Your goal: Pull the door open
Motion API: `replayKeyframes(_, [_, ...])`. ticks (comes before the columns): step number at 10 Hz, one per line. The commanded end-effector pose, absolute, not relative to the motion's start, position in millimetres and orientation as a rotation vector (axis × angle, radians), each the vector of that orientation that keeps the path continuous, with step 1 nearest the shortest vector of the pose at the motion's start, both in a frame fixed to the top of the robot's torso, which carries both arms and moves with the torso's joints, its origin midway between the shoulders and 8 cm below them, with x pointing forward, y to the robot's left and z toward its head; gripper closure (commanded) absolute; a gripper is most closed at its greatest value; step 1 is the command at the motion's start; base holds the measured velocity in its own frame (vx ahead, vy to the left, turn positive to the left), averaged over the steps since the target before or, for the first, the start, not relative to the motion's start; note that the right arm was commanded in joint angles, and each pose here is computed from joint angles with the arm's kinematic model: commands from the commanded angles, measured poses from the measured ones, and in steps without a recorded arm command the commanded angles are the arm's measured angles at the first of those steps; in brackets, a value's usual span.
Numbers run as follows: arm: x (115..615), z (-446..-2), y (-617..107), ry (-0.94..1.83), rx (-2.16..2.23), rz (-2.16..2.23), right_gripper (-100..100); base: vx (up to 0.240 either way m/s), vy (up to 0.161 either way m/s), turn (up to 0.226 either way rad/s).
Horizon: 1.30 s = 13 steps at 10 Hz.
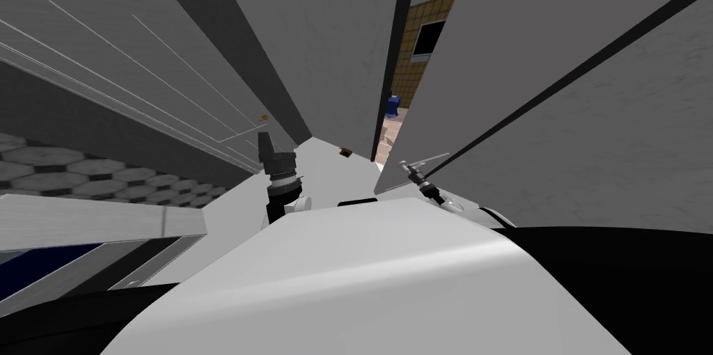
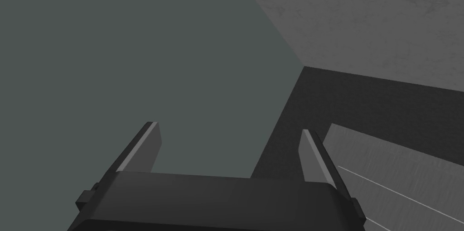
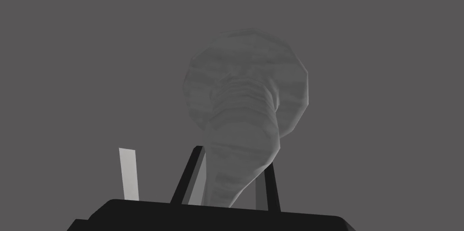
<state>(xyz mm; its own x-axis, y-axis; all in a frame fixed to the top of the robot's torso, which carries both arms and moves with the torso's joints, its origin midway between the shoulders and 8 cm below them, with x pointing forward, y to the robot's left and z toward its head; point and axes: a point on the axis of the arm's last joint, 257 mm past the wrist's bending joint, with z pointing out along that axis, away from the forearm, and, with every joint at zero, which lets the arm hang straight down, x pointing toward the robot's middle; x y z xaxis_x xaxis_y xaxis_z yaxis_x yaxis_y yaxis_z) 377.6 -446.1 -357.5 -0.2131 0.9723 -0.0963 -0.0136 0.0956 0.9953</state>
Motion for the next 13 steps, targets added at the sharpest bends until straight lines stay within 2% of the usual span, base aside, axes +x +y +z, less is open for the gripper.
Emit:
replayKeyframes(1, [375,-357,-446,1.408,1.019,1.297,100,-0.182,-0.099,0.199])
replayKeyframes(9, [361,-355,-450,1.414,1.007,1.305,100,-0.185,-0.102,0.154])
replayKeyframes(13, [357,-357,-449,1.422,1.008,1.310,100,-0.136,-0.059,0.104])
